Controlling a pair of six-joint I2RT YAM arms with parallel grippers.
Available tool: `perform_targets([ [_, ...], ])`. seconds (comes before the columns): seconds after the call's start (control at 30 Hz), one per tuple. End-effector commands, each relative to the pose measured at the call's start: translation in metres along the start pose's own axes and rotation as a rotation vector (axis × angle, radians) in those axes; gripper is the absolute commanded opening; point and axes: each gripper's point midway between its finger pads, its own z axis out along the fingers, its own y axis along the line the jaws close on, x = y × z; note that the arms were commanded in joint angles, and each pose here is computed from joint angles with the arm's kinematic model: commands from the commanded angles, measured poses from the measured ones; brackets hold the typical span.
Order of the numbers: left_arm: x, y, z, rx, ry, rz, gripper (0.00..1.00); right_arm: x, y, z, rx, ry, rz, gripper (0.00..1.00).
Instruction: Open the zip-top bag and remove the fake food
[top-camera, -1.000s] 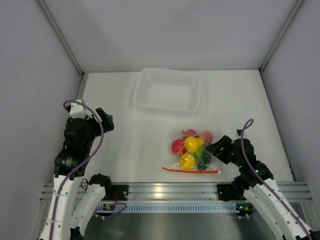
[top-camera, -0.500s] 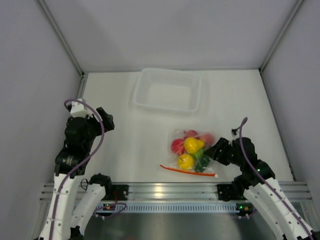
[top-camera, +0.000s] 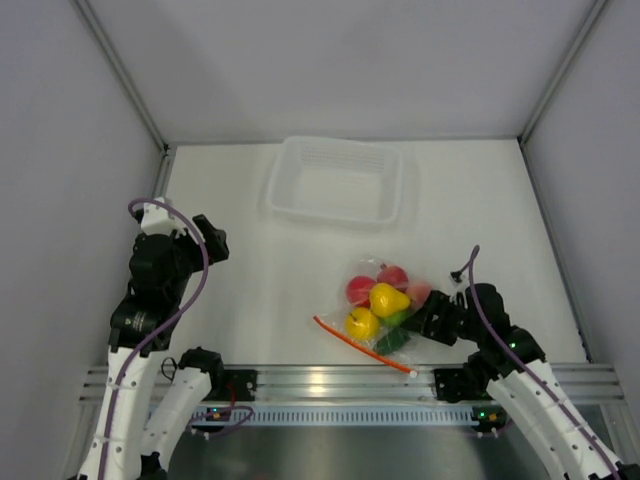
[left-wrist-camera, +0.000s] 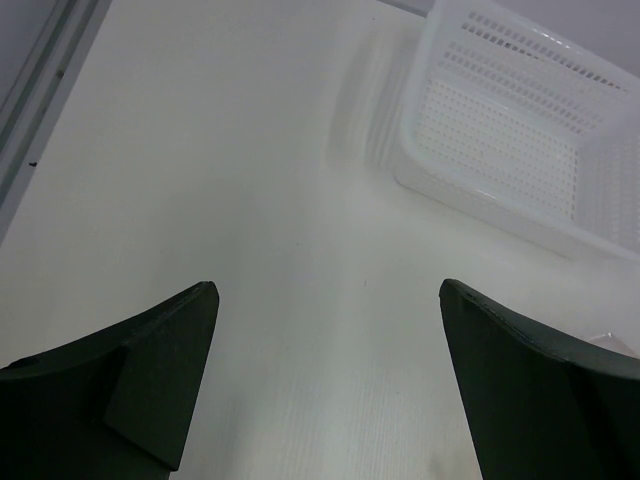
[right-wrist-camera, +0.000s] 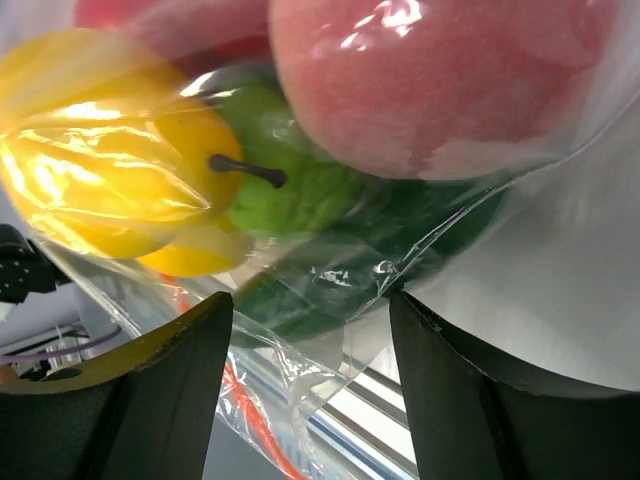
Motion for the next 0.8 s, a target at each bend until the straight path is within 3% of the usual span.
perform_targets([
  [0.0,-0.009,-0.007,0.002,0.029,-0.032,-0.001,0.98,0.008,0.001,0.004,-0.031,0.035,-0.005,0.65],
  [0.23,-0.008,-0.008,0.004,0.031,-0.024,-0.002,0.98,0.002,0.007,0.024,-0.114,-0.008,0.056,0.37],
  [0.37,-0.005,-0.012,0.006,0.049,-0.008,-0.005,0.98,-0.008,0.013,0.029,-0.135,-0.043,0.058,0.06],
  [0.43,-0.003,-0.016,0.006,0.074,0.007,-0.007,0.98,-0.017,0.02,0.027,-0.144,-0.072,0.061,0.0],
  [0.67,0.026,-0.047,0.009,0.242,0.144,-0.054,0.98,-0.053,0.047,0.011,-0.195,-0.226,0.102,0.0],
  [0.77,0.045,-0.062,0.012,0.331,0.219,-0.076,0.98,-0.064,0.053,0.001,-0.137,-0.237,0.01,0.0],
])
